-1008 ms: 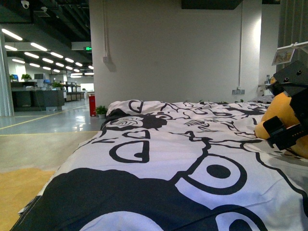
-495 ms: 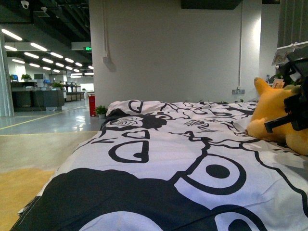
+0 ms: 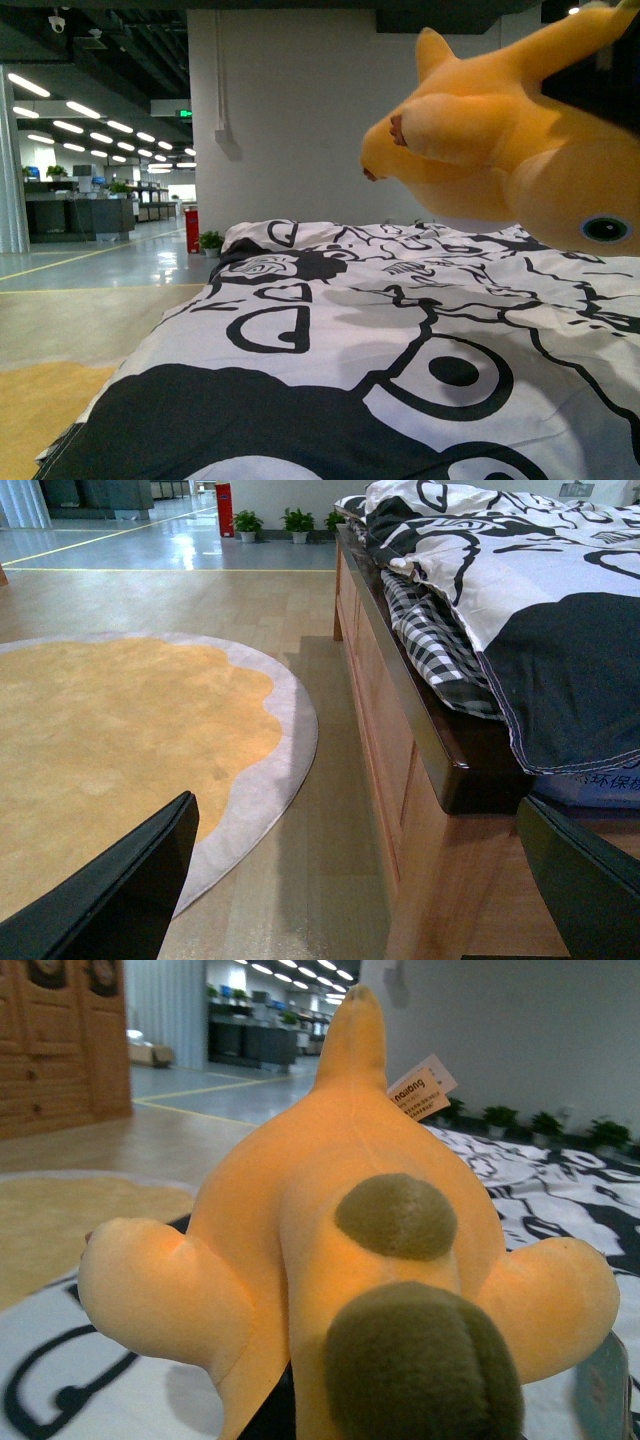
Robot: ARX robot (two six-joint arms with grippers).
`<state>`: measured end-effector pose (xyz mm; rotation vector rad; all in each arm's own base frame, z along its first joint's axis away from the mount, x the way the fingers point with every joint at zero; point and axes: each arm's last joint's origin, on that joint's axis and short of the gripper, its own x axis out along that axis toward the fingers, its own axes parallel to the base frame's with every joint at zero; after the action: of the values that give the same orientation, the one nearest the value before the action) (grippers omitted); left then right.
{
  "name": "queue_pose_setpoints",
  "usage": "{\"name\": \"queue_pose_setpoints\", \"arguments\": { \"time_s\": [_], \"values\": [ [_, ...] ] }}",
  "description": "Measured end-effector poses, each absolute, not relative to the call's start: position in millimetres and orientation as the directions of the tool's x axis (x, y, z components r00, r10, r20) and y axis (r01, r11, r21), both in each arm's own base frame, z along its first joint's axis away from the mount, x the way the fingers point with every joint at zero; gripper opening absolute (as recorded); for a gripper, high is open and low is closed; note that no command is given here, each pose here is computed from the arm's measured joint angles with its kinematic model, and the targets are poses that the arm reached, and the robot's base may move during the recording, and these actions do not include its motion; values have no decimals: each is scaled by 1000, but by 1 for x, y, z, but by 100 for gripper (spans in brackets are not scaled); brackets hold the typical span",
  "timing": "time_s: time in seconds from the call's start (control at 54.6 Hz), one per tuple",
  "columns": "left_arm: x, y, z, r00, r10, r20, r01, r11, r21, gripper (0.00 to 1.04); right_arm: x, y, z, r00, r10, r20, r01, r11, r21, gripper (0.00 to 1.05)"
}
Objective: Put away toys
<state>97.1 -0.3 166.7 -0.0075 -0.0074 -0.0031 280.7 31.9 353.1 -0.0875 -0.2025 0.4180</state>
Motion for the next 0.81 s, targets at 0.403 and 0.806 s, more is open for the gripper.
{"name": "queue_pose_setpoints", "arguments": {
  "time_s": [0.403,0.806],
  "values": [
    [97,0,167,1000,-3,7,3,1000,-7,98,200,36,349,819,538,199,-545,838,-20,7],
    [97,0,167,1000,-3,7,3,1000,-7,98,149,31,330,789,560,252,-600,791,119,7]
  ]
}}
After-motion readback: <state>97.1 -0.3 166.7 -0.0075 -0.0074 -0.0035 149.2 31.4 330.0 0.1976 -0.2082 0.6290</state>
